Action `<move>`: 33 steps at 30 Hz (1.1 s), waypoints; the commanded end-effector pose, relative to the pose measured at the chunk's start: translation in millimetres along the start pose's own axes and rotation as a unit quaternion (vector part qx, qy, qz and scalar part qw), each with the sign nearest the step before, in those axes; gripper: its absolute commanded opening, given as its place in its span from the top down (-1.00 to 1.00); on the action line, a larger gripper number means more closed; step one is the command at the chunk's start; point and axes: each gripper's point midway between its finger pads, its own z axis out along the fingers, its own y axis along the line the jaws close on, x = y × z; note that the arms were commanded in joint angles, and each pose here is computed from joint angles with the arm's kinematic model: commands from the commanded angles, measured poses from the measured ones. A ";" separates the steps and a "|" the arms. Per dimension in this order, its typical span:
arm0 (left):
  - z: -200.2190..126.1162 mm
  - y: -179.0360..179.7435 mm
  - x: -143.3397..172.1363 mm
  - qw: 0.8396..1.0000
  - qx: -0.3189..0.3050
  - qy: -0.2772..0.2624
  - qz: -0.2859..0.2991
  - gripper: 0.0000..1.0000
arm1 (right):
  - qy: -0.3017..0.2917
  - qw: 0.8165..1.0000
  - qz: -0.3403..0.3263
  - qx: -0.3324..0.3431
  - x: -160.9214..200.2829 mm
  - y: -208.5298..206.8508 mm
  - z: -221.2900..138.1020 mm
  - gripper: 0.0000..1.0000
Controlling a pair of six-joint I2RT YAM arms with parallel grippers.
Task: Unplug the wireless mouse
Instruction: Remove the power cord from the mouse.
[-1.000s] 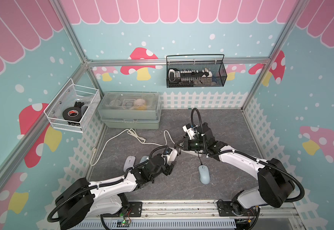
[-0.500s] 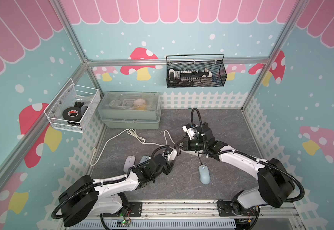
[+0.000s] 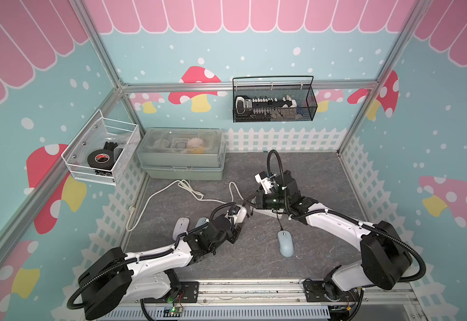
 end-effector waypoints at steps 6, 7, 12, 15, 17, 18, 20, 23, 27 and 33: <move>-11.5 3.1 -7.9 1.000 -0.013 0.002 -0.022 -0.04 | -0.005 1.000 -0.014 0.020 -8.7 -7.2 5.5 0.73; -12.4 2.9 -9.9 1.000 -0.013 0.003 -0.024 -0.05 | -0.002 1.000 -0.013 0.022 -7.3 -9.3 6.9 0.64; -14.8 2.8 -15.6 1.000 -0.014 0.009 -0.022 -0.05 | -0.001 1.000 -0.007 0.029 -6.1 -16.5 11.1 0.50; -14.2 2.8 -16.5 1.000 -0.015 0.010 -0.021 -0.05 | 0.000 1.000 -0.004 0.026 -5.9 -16.6 13.1 0.44; -13.2 7.3 -17.5 0.999 -0.029 0.010 -0.020 -0.07 | 0.001 1.000 -0.003 0.023 -5.2 -15.2 13.6 0.43; -12.2 7.1 -17.7 0.999 -0.030 0.011 -0.019 -0.07 | 0.001 1.000 -0.003 0.021 -5.0 -14.6 14.0 0.43; -10.0 6.4 -19.0 0.999 -0.030 0.014 -0.017 -0.07 | 0.002 1.000 -0.003 0.020 -4.3 -14.1 14.4 0.44; -6.4 4.5 -19.7 0.999 -0.029 0.018 -0.016 -0.07 | 0.002 1.000 -0.004 0.021 -3.1 -14.2 14.5 0.56; -6.2 2.8 -23.4 0.999 -0.025 0.014 -0.018 -0.07 | 0.003 1.000 -0.003 0.018 -2.2 -14.3 16.3 0.59; -7.0 2.3 -28.0 0.999 -0.024 0.008 -0.020 -0.08 | 0.004 1.000 -0.001 0.008 -2.2 -12.4 21.4 0.80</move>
